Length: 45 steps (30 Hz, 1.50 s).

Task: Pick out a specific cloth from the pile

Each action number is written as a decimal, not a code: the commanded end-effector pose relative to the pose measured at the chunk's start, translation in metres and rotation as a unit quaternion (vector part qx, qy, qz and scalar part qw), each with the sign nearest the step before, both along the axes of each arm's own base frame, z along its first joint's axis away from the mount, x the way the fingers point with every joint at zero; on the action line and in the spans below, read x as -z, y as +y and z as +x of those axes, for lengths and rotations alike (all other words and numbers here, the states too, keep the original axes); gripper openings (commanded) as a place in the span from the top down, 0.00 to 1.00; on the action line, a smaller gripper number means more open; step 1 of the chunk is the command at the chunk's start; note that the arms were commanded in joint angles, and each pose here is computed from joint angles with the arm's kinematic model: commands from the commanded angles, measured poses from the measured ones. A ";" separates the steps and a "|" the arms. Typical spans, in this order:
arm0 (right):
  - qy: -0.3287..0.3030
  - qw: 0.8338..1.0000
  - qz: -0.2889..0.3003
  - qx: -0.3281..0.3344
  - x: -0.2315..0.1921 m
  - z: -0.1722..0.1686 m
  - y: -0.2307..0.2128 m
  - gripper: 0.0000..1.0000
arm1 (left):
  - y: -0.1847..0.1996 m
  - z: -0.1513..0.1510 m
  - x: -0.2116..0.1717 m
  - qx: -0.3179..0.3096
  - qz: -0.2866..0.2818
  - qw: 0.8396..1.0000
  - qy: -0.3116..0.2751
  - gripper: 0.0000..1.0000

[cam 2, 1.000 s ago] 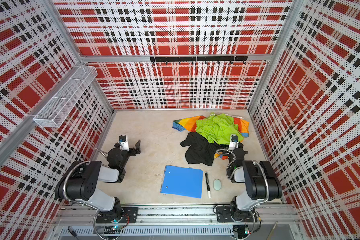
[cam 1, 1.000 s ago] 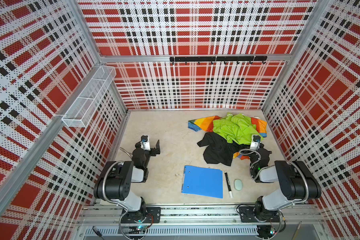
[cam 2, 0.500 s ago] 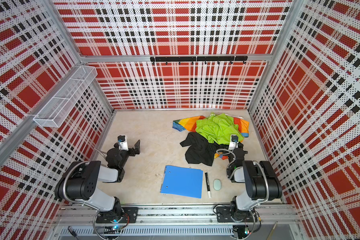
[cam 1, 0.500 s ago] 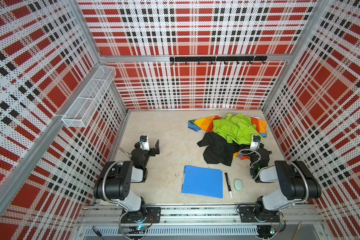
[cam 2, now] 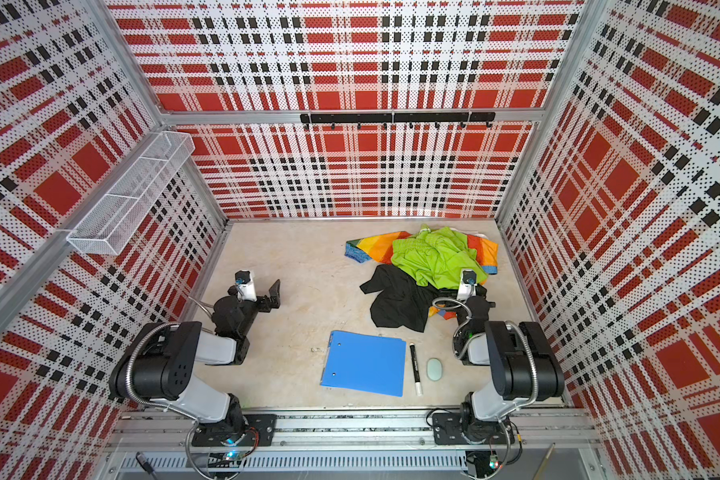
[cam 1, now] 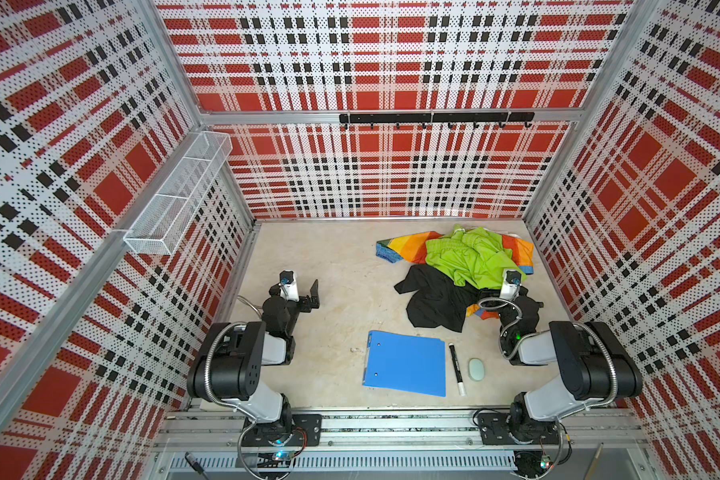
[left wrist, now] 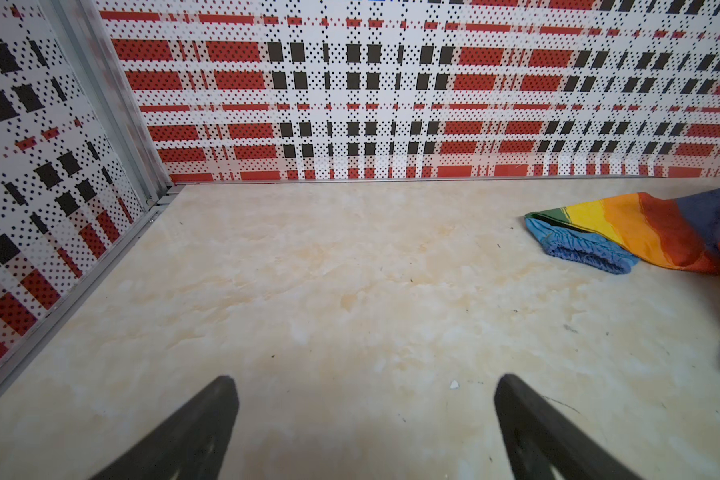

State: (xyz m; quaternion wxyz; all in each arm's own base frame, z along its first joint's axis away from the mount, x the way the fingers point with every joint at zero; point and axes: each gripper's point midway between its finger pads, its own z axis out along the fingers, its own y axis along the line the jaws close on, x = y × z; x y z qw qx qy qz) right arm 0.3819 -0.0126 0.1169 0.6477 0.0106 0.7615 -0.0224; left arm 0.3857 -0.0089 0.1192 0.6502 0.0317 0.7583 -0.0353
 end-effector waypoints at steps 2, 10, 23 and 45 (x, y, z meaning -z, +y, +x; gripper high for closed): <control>-0.036 0.999 -0.006 0.001 -0.021 0.006 0.000 0.00 | 0.002 0.007 -0.014 0.002 -0.002 1.000 -0.022 0.01; -0.039 0.999 -0.005 0.001 -0.022 0.005 0.001 0.00 | 0.002 0.006 -0.015 0.002 -0.003 1.000 -0.022 0.01; -0.065 0.998 -0.008 -0.001 -0.038 -0.006 0.001 0.00 | 0.001 -0.002 -0.026 0.001 -0.001 0.999 -0.040 0.01; -0.065 0.993 0.097 -0.007 -0.149 -0.036 0.028 0.00 | -0.099 0.002 -0.167 0.107 -0.111 0.988 0.002 0.01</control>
